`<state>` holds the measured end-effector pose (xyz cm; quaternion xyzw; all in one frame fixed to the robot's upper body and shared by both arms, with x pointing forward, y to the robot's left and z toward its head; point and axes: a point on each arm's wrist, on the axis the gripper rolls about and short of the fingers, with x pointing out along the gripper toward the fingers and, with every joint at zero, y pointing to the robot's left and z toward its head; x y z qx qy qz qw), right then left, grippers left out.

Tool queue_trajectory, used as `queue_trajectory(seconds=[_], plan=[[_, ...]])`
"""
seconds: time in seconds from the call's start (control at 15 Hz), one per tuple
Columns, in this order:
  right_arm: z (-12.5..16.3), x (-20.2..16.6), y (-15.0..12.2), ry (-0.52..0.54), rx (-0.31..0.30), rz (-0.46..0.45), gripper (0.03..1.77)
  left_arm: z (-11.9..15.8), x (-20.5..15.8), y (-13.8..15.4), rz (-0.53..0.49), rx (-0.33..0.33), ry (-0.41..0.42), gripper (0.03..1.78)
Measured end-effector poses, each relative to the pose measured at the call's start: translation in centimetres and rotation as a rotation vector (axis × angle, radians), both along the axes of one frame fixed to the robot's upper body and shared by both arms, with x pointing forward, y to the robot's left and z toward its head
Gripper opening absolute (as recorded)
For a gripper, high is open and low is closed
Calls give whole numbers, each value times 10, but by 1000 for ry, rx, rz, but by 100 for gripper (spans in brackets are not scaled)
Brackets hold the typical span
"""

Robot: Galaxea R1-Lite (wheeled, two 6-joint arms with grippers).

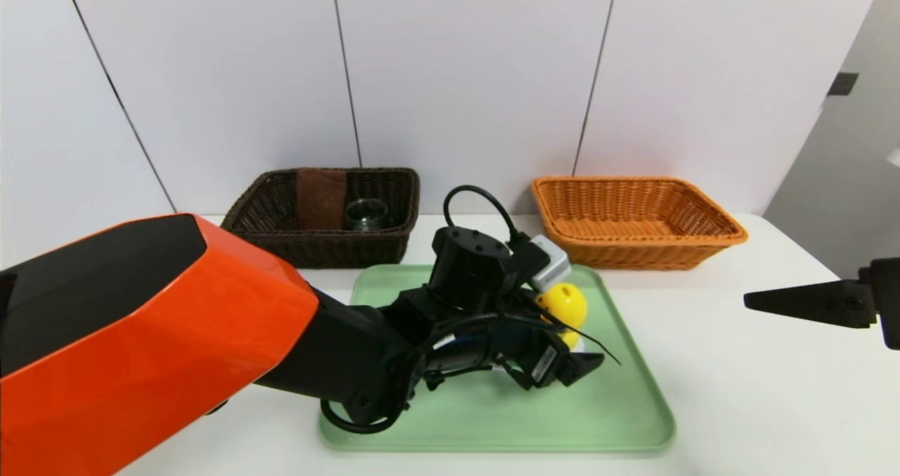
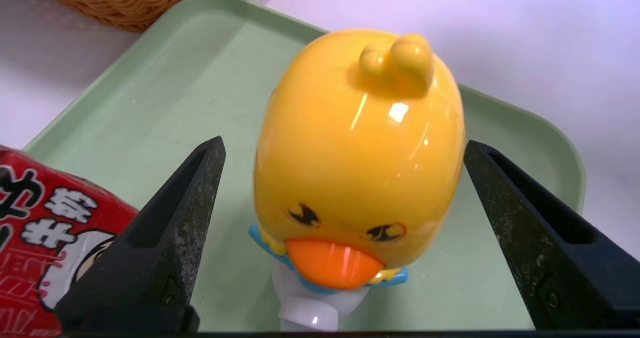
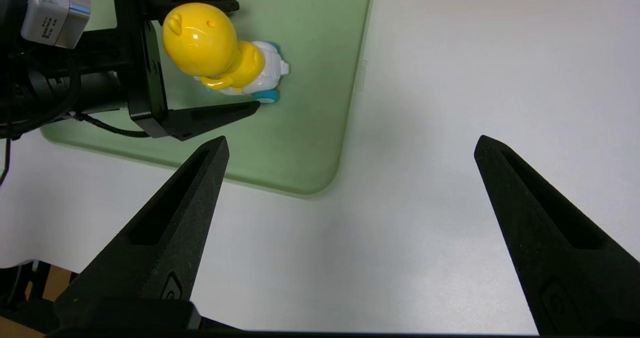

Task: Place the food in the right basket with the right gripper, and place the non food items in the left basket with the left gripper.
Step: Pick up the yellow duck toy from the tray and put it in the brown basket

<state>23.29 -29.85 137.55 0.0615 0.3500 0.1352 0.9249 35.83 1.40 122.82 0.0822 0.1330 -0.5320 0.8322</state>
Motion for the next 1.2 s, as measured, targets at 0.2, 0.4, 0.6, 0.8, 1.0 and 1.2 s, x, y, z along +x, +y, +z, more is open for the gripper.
queue_trajectory(seconds=[0.2,0.4,0.6,0.8,1.0,1.2], plan=[[-1,0,0,3,0,0,170,-3,1,-5,1,-40,-1,169],[-1,0,0,4,-2,0,170,-4,2,-8,4,-81,-5,169],[-2,1,0,6,-4,1,170,-7,1,-8,7,-82,1,169],[-2,1,0,8,-5,1,170,-12,0,-4,9,-83,2,169],[-2,1,0,9,-5,3,170,-14,0,0,18,-111,-7,169],[-1,1,1,7,-5,7,170,-13,1,1,28,-130,-1,169]])
